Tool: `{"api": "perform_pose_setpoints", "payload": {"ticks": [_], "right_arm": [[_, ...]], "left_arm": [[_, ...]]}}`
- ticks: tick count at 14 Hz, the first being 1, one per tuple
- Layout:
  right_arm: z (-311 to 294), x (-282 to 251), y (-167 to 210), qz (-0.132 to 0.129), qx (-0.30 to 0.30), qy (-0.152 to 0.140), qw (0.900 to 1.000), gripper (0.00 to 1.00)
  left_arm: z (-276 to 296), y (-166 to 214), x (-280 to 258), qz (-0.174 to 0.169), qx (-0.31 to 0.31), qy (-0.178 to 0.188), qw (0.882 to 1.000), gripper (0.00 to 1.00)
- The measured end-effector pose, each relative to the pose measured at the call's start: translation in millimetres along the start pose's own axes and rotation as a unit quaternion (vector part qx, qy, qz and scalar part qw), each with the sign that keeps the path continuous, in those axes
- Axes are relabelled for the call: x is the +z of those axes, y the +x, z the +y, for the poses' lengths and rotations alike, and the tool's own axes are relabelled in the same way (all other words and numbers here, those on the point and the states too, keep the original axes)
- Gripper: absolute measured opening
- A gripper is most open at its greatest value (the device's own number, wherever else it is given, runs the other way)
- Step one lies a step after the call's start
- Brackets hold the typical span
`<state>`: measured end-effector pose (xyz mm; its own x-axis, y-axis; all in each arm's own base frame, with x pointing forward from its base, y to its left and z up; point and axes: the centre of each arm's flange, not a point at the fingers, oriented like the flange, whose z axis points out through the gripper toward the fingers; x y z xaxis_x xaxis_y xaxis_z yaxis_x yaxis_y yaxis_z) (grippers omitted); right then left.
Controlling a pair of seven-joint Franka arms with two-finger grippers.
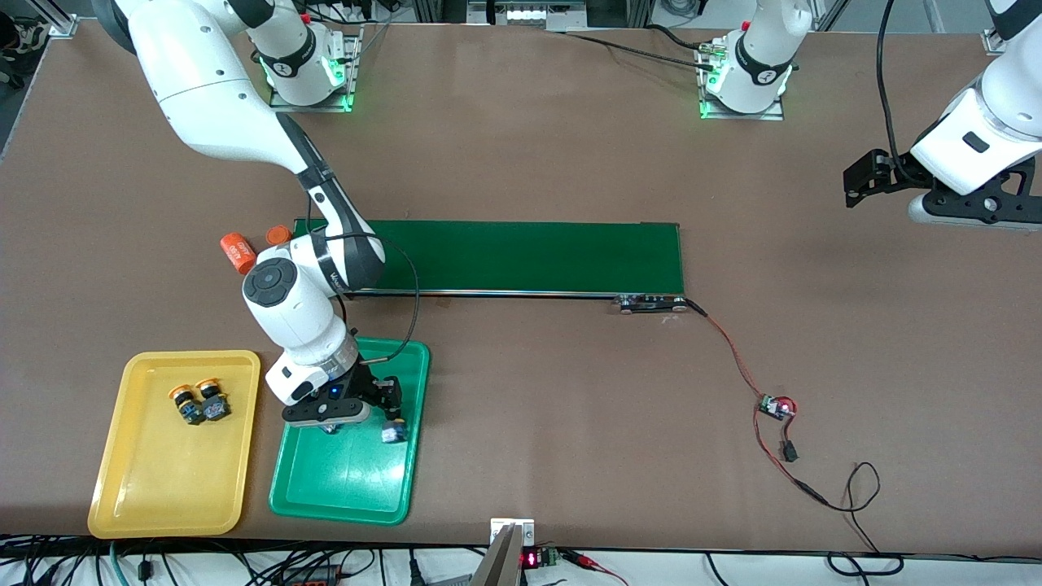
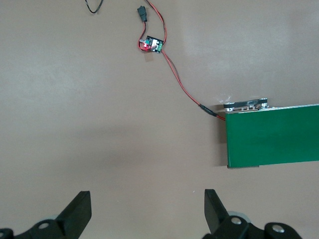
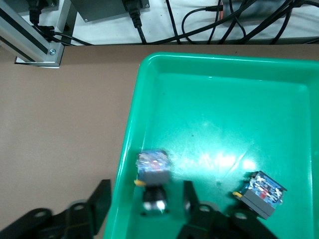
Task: Sort buttons by color to trays
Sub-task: 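Open the right gripper to drop the button into the green tray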
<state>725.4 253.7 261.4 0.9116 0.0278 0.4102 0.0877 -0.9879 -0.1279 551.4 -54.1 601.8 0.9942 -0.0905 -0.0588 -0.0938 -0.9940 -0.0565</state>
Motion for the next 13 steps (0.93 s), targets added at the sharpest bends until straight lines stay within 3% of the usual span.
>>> {"api": "perform_pose_setpoints", "payload": {"ticks": [3, 8, 10, 13], "right_arm": [[-5.0, 0.5, -1.0, 0.005, -0.003, 0.003, 1.0, 1.0], [6.6, -22.4, 13.5, 0.016, -0.001, -0.008, 1.0, 1.0], [12.2, -50.4, 21.8, -0.004, 0.002, -0.022, 1.0, 1.0], [25.1, -113.4, 33.7, -0.062, -0.001, -0.054, 0.997, 1.0]], "left_arm": [[0.0, 0.0, 0.0, 0.0, 0.0, 0.0, 1.0, 1.0], [0.2, 0.0, 0.0, 0.0, 0.0, 0.0, 1.0, 1.0], [0.1, 0.0, -0.1, 0.0, 0.0, 0.0, 1.0, 1.0], [0.2, 0.0, -0.2, 0.0, 0.0, 0.0, 1.0, 1.0]]}}
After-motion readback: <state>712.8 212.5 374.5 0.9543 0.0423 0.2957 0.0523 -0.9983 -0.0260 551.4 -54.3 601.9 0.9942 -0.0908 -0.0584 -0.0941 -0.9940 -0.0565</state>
